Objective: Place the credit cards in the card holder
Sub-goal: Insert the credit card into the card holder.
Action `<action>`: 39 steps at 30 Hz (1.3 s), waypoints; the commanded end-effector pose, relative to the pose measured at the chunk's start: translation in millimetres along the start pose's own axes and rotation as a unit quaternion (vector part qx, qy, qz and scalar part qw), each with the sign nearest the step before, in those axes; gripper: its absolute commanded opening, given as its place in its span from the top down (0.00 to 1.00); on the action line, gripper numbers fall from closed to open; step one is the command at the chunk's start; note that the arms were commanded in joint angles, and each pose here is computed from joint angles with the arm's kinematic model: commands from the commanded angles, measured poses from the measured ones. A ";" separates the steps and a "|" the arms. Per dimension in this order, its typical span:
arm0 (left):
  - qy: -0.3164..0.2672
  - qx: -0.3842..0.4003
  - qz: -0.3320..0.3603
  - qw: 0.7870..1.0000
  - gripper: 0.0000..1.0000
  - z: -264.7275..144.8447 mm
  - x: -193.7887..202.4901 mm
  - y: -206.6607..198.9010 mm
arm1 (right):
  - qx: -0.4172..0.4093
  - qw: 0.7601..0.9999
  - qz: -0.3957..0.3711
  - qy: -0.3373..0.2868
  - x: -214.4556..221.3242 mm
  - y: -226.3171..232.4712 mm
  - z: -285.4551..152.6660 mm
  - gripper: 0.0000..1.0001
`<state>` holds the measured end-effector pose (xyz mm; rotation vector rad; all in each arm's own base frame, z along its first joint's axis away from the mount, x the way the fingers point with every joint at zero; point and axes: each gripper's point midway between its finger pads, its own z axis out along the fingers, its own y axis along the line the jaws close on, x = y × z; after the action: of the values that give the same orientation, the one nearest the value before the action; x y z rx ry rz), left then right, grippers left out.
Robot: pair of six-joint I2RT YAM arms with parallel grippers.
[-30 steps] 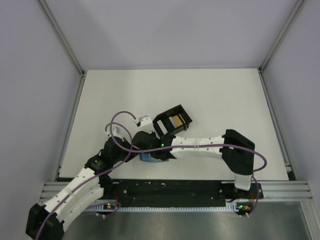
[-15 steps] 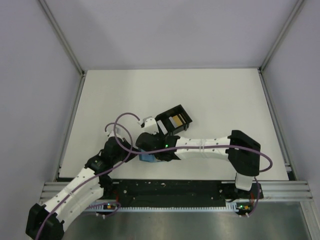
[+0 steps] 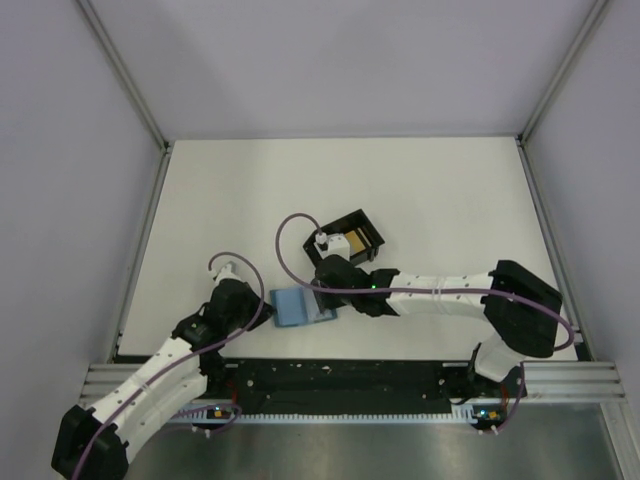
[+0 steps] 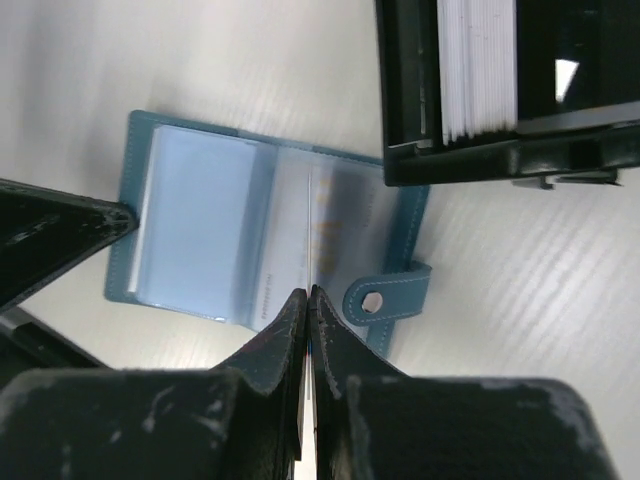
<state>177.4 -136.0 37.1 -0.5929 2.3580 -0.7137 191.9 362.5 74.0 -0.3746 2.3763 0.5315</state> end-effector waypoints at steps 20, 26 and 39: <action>-0.007 -0.020 -0.009 1.000 1.00 4.0 3.3 14.7 | -0.162 0.970 0.177 0.025 0.4 18.5 11.7 1.00; -0.005 -0.018 -0.011 1.000 1.00 5.3 5.0 15.7 | -0.183 0.965 0.186 0.036 9.4 23.7 15.9 1.00; -0.003 -0.015 -0.011 1.000 1.00 6.7 7.2 16.5 | -0.148 0.969 0.193 0.052 20.6 10.6 35.1 1.00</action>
<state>171.2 -130.3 21.9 -0.6360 2.3826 -0.6810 180.1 386.5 41.5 -0.0866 2.4933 1.1121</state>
